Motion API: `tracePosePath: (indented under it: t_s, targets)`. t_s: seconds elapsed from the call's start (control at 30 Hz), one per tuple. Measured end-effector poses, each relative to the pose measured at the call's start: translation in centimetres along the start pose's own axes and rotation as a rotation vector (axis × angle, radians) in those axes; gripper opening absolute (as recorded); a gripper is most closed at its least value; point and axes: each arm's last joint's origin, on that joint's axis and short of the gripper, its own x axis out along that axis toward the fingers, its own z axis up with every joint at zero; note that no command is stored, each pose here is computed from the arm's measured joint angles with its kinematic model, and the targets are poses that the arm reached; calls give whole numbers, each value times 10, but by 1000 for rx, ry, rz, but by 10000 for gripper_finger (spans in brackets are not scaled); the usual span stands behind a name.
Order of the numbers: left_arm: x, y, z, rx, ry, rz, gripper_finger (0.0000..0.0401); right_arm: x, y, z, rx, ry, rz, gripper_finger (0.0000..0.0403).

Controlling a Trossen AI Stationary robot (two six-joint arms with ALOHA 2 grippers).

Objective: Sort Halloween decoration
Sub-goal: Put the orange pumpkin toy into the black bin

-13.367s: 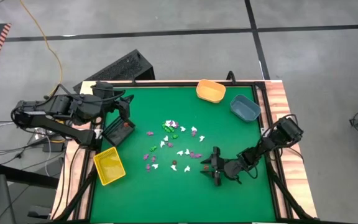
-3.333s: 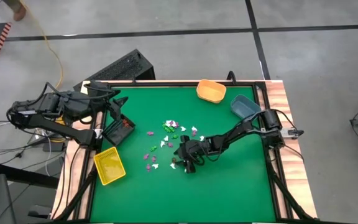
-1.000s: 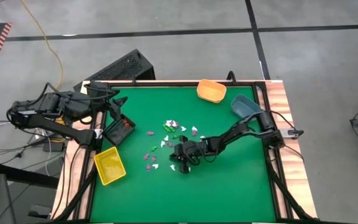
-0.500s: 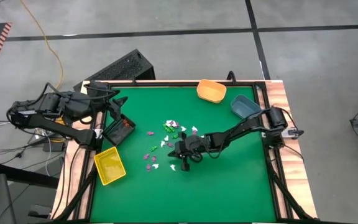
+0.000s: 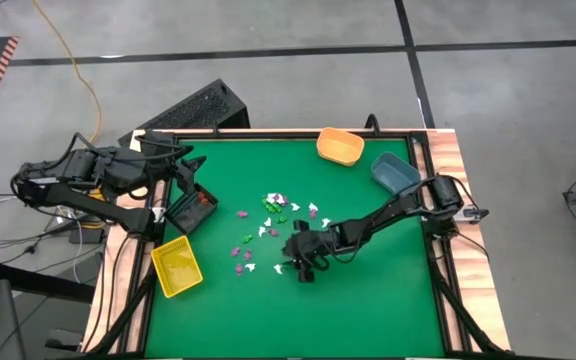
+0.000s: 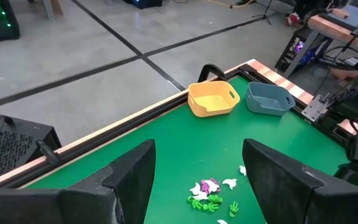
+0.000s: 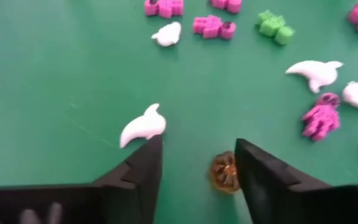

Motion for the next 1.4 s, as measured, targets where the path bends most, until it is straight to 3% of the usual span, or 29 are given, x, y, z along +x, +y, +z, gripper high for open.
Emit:
tracePosePath:
  t_s: [0.2, 0.33, 0.67, 1.1, 1.23, 1.4]
  targets:
    - [0, 0, 0, -6, 0, 0, 231, 0, -2, -2, -11, 25, -29, 236]
    - [0, 0, 0, -6, 0, 0, 231, 0, -4, -9, -18, 89, -46, 226]
    - [0, 0, 0, -2, -7, 11, 231, 1, -15, -8, -63, 87, -64, 212]
    - [0, 0, 0, -5, -8, 13, 231, 15, -19, -19, -35, 102, 2, 211]
    - [0, 0, 0, -3, -8, 13, 231, 15, -19, -19, -30, 102, -2, 199]
    - [0, 0, 0, -4, -8, 13, 231, 16, -20, -19, -29, 105, -3, 154]
